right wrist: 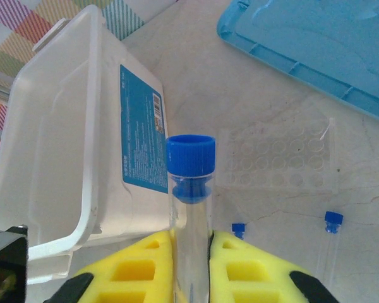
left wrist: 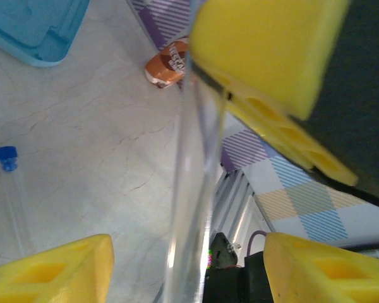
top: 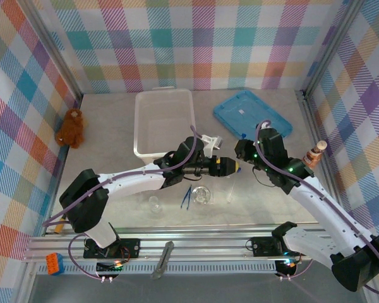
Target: Organize the chemistry lab equipment
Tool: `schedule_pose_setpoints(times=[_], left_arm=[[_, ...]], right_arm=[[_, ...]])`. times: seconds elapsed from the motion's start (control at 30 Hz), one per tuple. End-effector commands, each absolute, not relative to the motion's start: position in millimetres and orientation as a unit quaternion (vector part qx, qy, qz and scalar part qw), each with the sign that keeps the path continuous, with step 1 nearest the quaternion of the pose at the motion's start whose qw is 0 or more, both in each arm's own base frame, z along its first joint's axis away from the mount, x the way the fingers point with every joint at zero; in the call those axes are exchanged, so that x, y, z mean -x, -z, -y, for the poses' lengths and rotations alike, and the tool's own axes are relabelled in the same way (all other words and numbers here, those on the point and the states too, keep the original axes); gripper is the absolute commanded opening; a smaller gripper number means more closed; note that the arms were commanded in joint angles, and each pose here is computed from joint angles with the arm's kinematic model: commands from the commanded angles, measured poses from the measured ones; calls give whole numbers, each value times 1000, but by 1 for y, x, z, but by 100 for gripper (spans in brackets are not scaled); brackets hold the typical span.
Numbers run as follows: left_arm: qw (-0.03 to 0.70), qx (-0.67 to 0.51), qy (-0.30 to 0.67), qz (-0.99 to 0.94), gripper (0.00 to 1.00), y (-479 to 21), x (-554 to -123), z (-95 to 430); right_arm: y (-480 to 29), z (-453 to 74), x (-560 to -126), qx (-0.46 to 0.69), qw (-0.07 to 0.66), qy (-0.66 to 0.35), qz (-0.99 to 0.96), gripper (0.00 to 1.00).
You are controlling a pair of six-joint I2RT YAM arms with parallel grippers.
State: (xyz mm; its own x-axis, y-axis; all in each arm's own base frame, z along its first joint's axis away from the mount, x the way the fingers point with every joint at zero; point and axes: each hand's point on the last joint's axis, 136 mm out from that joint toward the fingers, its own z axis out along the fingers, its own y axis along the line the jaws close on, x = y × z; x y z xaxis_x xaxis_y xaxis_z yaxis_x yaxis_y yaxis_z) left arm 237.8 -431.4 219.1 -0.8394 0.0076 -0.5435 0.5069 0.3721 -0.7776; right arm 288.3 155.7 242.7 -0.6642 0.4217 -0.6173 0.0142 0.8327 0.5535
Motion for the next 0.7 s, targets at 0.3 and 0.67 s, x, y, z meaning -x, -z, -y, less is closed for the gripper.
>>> schedule_pose_setpoints(times=[0.3,0.67], left_arm=[[214,-161,559,-784,50,-219,-234,437],[217,-158,553,-788,20,-216,-235,435]], right_arm=[[-254,-168,-296,-125,400,-290,-861,16],[-250,-172,-298,-126,393,-294,-862,16]])
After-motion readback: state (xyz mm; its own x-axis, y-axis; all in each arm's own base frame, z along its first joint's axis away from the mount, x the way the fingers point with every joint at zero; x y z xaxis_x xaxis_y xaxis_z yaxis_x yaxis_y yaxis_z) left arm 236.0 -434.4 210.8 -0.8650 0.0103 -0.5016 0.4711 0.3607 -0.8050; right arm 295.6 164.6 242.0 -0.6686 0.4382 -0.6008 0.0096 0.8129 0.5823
